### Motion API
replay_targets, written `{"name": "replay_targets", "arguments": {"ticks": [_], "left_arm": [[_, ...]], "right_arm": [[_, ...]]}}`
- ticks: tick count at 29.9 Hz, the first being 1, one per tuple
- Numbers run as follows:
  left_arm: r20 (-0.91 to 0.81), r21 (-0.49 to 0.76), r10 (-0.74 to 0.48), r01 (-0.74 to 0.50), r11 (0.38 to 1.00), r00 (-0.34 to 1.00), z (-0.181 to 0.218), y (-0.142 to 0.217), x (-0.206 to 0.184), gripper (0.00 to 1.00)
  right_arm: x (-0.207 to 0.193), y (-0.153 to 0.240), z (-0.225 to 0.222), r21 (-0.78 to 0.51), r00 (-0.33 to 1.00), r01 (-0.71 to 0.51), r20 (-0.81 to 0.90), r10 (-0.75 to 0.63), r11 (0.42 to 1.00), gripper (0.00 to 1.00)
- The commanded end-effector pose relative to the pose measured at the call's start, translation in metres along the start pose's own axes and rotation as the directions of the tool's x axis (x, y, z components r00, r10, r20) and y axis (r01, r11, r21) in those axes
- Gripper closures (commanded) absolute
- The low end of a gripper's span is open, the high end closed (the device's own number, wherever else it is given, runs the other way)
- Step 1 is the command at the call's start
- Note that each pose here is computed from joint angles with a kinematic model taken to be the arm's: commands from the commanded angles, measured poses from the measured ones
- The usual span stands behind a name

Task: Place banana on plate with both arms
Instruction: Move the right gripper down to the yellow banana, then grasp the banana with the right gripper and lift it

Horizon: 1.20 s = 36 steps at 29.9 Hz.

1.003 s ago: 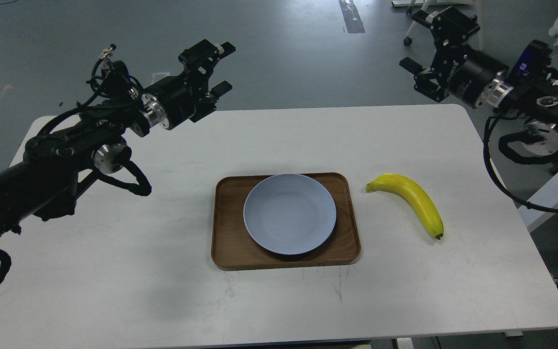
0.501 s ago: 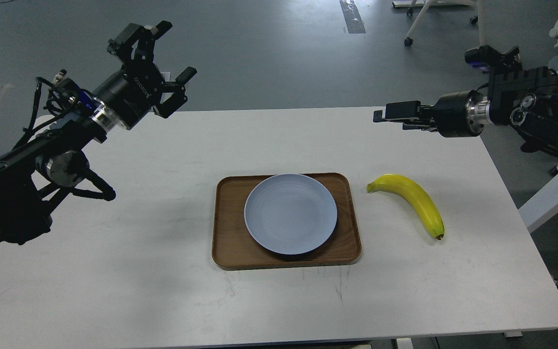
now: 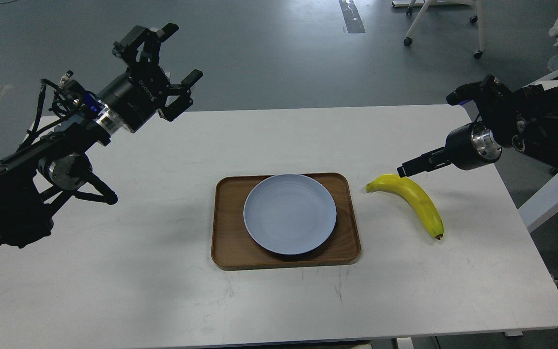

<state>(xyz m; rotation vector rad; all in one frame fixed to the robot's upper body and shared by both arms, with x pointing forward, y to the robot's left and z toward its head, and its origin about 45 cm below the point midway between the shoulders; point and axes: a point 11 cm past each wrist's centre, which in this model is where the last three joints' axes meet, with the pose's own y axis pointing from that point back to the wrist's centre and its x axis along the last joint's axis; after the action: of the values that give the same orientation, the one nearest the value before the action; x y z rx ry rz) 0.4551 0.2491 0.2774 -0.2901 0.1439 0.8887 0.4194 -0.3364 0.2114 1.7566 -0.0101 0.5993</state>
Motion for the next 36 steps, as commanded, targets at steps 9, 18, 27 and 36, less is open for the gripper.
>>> {"name": "replay_targets", "arguments": {"ticks": [9,18,27,36], "left_arm": [[-0.008,0.000,-0.006,0.006,1.000,1.000,-0.002,0.001,-0.003,0.02],[0.002,0.002,0.004,-0.004,1.000,1.000,0.001,0.004,0.002,0.02],[0.001,0.009,0.013,-0.013,1.000,1.000,-0.002,0.009,0.005,0.02],[-0.002,0.010,0.012,-0.012,1.000,1.000,-0.003,0.009,0.004,0.02]], "right_arm": [[0.010,-0.022,-0.011,-0.068,0.992,0.055,-0.111,-0.062,0.996,0.00],[0.003,-0.044,-0.013,-0.112,0.983,0.096,-0.148,-0.112,0.989,0.00],[-0.020,-0.062,-0.011,-0.104,0.981,0.137,-0.125,-0.149,0.985,0.02],[-0.024,-0.063,-0.011,-0.101,0.980,0.148,-0.122,-0.160,0.984,0.43]]}}
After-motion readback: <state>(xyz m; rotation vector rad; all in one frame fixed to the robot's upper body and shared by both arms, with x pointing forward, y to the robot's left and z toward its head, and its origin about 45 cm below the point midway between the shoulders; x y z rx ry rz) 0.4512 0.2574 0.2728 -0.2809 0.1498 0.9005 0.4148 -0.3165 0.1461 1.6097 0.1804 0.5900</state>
